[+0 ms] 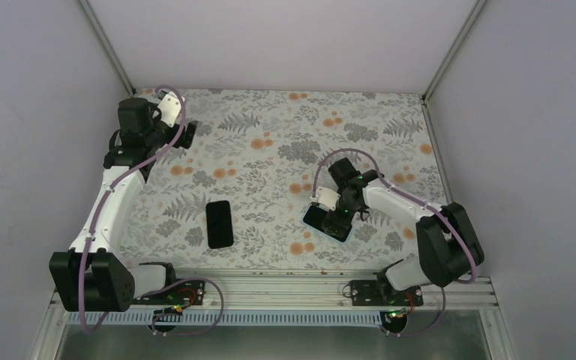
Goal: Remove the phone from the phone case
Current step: Pick up the phone at the center of the board.
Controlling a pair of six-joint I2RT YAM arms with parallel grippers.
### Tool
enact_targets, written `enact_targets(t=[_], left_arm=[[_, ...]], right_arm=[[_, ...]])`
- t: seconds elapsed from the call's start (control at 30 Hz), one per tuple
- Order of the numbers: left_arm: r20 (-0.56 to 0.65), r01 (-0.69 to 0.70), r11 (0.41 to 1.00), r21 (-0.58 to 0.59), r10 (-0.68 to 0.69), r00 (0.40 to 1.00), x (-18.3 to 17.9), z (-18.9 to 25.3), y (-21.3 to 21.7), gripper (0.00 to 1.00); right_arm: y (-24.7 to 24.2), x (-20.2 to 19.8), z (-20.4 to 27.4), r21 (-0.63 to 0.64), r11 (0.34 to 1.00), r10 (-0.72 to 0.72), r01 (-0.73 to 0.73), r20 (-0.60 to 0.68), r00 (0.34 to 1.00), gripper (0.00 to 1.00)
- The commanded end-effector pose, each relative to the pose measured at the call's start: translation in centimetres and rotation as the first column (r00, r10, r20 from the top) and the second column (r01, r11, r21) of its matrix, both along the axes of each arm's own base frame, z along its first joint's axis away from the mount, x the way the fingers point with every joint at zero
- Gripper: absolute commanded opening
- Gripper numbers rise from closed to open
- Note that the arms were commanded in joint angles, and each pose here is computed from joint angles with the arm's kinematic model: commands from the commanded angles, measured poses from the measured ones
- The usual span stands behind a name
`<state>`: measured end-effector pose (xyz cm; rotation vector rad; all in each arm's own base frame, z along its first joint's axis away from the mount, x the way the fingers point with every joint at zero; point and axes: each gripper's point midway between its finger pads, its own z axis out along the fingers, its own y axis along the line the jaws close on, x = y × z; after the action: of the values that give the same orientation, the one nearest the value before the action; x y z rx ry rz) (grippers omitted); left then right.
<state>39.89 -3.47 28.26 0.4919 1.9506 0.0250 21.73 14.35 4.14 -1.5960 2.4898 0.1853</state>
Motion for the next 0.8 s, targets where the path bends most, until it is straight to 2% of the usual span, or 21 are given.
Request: enact_targets(t=[0.0, 0.13, 0.37, 0.57, 0.77], left_arm=[[-0.021, 0.011, 1.000, 0.024, -0.010, 1.000, -0.1, -1.0, -0.1, 1.00], [-0.030, 0.009, 0.999, 0.031, -0.009, 1.000, 0.0, -1.5, -0.1, 1.00], [-0.050, 0.015, 1.000, 0.015, -0.014, 0.999, 0.2, -2.5, -0.2, 1.00], [-0.084, 0.044, 0.999, 0.006, -0.043, 0.996, 0.7, -3.5, -0.9, 1.00], [-0.100, 0.065, 0.998, 0.017, -0.063, 0.993, 0.8, -3.9, -1.5, 1.00]], right_arm=[[0.4, -1.3, -0.7, -0.014, 1.000, -0.019, 0.018, -0.074, 0.997, 1.00], [1.3, -2.0, -0.5, 0.017, 1.000, -0.013, 0.015, -0.121, 0.993, 1.00], [0.7, -2.5, -2.1, -0.049, 0.999, -0.020, 0.015, -0.108, 0.994, 1.00], [-0.6, -2.2, -4.1, -0.167, 0.986, 0.014, -0.015, -0.010, 1.000, 1.00], [-0.6, -1.4, -4.2, -0.159, 0.987, 0.030, -0.021, 0.052, 0.998, 1.00]])
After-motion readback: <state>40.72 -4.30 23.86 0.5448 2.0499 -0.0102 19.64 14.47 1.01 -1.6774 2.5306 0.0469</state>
